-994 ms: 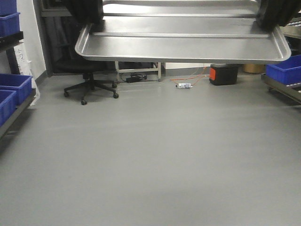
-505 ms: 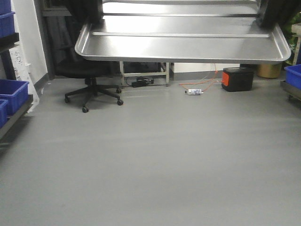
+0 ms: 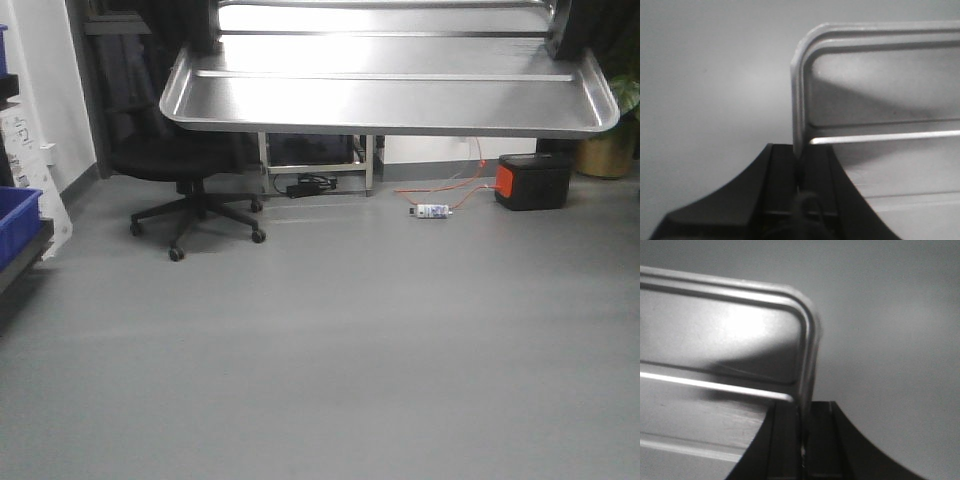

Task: Grab silver tray and place in blue box
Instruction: 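Keep the tray held level with both grippers while driving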

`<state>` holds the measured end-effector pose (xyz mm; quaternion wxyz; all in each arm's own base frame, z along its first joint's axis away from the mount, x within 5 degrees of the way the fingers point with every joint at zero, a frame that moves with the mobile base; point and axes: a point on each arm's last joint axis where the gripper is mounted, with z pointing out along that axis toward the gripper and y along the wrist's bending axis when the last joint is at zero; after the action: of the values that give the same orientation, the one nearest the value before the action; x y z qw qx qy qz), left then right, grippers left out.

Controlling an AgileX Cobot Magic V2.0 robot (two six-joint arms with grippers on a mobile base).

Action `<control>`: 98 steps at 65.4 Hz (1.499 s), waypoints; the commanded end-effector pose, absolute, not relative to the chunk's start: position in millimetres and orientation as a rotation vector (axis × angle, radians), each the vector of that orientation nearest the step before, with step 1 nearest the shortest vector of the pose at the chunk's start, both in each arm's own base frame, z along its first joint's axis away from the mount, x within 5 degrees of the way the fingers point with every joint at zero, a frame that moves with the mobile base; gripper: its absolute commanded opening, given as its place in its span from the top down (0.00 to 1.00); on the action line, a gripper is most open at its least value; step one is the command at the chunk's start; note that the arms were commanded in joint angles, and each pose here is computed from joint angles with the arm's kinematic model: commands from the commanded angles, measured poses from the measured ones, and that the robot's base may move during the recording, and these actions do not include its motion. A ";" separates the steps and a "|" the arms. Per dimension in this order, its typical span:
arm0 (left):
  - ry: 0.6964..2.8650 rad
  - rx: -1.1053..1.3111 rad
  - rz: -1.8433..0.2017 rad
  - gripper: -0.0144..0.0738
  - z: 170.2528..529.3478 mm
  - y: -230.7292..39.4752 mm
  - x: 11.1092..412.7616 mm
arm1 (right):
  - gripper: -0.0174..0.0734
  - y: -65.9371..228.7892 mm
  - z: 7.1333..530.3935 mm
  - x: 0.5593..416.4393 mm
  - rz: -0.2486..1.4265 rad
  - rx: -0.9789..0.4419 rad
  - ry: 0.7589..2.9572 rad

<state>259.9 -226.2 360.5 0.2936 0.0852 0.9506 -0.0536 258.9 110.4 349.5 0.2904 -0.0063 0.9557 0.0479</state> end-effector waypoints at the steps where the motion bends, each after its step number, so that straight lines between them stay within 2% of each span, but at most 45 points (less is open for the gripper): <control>1: 2.437 0.247 -0.190 0.96 385.0 -222.5 254.8 | 0.74 107.7 374.5 257.3 0.156 -0.038 2.421; 98: 2.442 0.245 -0.199 0.96 384.8 -223.0 254.3 | 0.74 107.6 374.3 257.1 0.155 -0.038 2.423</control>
<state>259.8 -226.8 359.8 0.2907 0.0845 0.9514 -0.0560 258.4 110.1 349.1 0.2870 -0.0050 0.9568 0.0463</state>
